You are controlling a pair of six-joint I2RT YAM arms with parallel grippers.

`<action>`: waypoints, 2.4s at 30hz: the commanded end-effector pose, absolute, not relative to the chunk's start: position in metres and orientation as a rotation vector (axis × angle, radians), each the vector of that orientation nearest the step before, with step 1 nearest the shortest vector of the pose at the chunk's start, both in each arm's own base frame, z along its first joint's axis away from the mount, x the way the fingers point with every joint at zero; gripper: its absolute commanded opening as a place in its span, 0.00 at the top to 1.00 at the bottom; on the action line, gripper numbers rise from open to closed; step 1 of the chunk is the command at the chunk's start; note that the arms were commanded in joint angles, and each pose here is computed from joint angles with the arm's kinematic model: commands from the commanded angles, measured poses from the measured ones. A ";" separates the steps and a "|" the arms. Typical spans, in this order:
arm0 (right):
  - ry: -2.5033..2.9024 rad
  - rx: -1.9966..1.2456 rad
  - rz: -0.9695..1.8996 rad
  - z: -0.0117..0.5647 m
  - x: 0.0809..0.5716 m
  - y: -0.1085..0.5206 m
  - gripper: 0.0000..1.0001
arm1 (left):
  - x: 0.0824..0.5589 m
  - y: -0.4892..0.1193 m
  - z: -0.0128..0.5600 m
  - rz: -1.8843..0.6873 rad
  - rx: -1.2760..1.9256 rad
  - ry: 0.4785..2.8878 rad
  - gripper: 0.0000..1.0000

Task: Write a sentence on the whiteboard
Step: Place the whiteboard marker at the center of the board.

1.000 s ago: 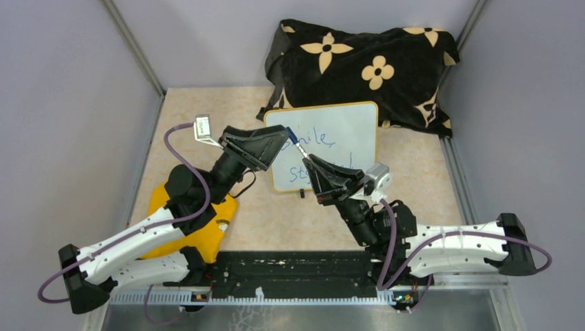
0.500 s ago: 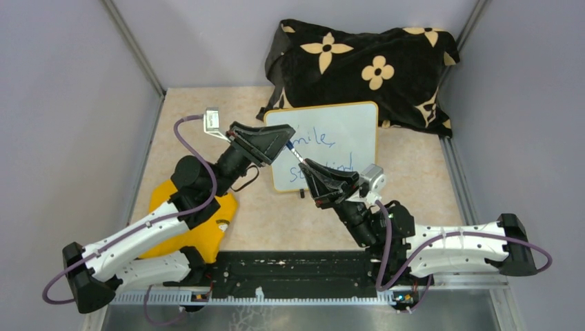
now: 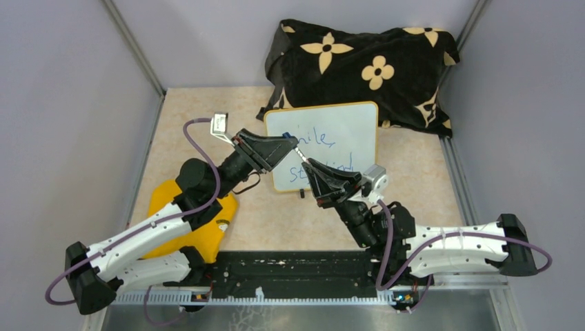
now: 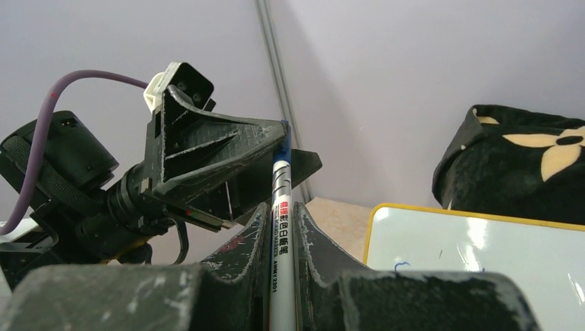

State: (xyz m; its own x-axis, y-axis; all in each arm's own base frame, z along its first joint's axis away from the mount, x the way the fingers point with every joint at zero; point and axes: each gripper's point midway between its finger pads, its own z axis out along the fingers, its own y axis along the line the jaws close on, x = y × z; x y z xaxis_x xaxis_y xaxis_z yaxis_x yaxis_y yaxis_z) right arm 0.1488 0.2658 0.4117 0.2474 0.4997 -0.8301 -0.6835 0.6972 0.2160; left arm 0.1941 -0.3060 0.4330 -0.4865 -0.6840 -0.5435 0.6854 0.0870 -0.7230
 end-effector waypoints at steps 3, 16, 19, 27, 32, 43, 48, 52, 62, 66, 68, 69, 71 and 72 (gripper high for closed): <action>1.016 -0.144 0.828 0.423 0.151 0.253 1.00 | 0.183 -0.300 0.453 -1.684 0.033 1.208 0.64; 1.024 -0.123 0.814 0.423 0.154 0.253 1.00 | 0.178 -0.320 0.432 -1.754 0.100 1.282 1.00; 1.021 -0.111 0.799 0.424 0.156 0.252 1.00 | 0.170 -0.333 0.421 -1.814 0.160 1.315 1.00; 1.011 -0.092 0.776 0.425 0.159 0.253 1.00 | 0.160 -0.355 0.385 -1.887 0.168 1.463 1.00; 1.010 -0.093 0.765 0.426 0.161 0.255 1.00 | 0.150 -0.362 0.386 -1.865 0.211 1.465 1.00; 1.008 -0.102 0.784 0.428 0.160 0.256 1.00 | 0.160 -0.342 0.390 -1.770 0.079 1.428 1.00; 1.013 -0.114 0.790 0.426 0.159 0.256 1.00 | 0.177 -0.313 0.400 -1.682 -0.069 1.347 0.57; 1.013 -0.119 0.797 0.426 0.158 0.256 1.00 | 0.178 -0.307 0.409 -1.656 -0.079 1.327 0.39; 1.031 -0.175 0.829 0.422 0.152 0.265 1.00 | 0.177 -0.301 0.417 -1.626 -0.047 1.292 0.30; 1.035 -0.177 0.829 0.421 0.152 0.265 1.00 | 0.170 -0.313 0.420 -1.647 0.035 1.295 0.35; 1.037 -0.178 0.829 0.421 0.152 0.265 1.00 | 0.167 -0.319 0.420 -1.663 0.072 1.303 0.40; 1.037 -0.180 0.829 0.421 0.152 0.265 1.00 | 0.164 -0.322 0.419 -1.675 0.096 1.307 0.43; 1.039 -0.183 0.829 0.420 0.152 0.266 1.00 | 0.165 -0.324 0.418 -1.676 0.102 1.308 0.51; 1.040 -0.186 0.830 0.420 0.152 0.266 1.00 | 0.165 -0.324 0.418 -1.672 0.098 1.307 0.55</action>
